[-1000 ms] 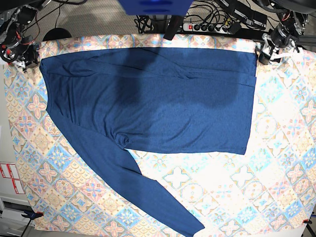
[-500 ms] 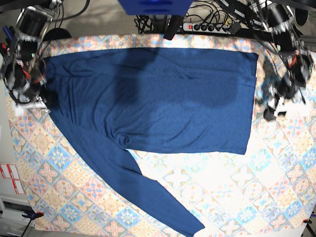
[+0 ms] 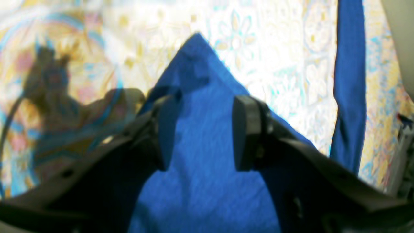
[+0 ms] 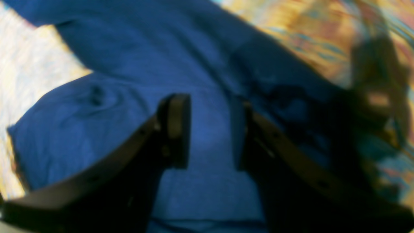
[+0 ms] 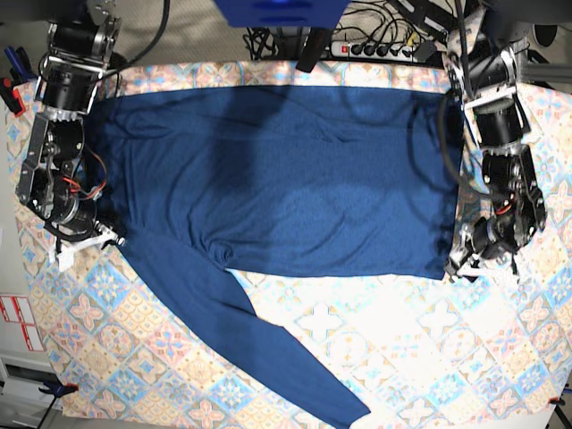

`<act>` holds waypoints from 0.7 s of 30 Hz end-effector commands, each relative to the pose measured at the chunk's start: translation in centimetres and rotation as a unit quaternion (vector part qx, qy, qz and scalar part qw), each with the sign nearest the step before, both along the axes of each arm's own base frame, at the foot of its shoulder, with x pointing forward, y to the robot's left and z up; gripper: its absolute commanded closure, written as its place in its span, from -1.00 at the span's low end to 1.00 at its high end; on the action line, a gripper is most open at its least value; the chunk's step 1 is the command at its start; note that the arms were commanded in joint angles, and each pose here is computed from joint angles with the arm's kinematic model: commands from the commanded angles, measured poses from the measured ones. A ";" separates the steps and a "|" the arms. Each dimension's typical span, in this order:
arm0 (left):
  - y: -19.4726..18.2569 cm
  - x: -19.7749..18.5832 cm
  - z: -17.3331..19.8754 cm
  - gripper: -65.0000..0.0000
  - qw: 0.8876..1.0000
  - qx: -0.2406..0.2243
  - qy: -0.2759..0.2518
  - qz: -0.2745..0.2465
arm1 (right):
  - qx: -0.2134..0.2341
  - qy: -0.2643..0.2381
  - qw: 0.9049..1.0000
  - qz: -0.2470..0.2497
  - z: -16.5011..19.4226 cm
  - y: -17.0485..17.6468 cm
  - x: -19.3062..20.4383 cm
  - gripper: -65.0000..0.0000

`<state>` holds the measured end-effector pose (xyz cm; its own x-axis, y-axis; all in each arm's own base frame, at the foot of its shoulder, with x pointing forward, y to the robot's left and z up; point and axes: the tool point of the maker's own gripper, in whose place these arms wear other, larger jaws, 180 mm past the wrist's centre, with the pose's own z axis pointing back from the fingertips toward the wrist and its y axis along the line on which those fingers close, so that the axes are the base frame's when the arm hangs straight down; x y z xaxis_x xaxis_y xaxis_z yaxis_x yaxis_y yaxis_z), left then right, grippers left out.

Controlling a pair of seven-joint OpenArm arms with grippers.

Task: Fold the T-shirt properly
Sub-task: 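Grasp the shirt's side edges below the armpits with both grippers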

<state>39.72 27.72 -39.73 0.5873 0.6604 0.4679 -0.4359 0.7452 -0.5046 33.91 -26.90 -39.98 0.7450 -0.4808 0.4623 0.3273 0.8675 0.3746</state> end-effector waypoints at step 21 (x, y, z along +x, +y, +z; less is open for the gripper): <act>-0.4 2.5 -5.8 0.13 0.992 0.124 0.031 -0.014 | -0.022 -0.019 1.000 -0.003 1.6 -1.2 0.9 0.38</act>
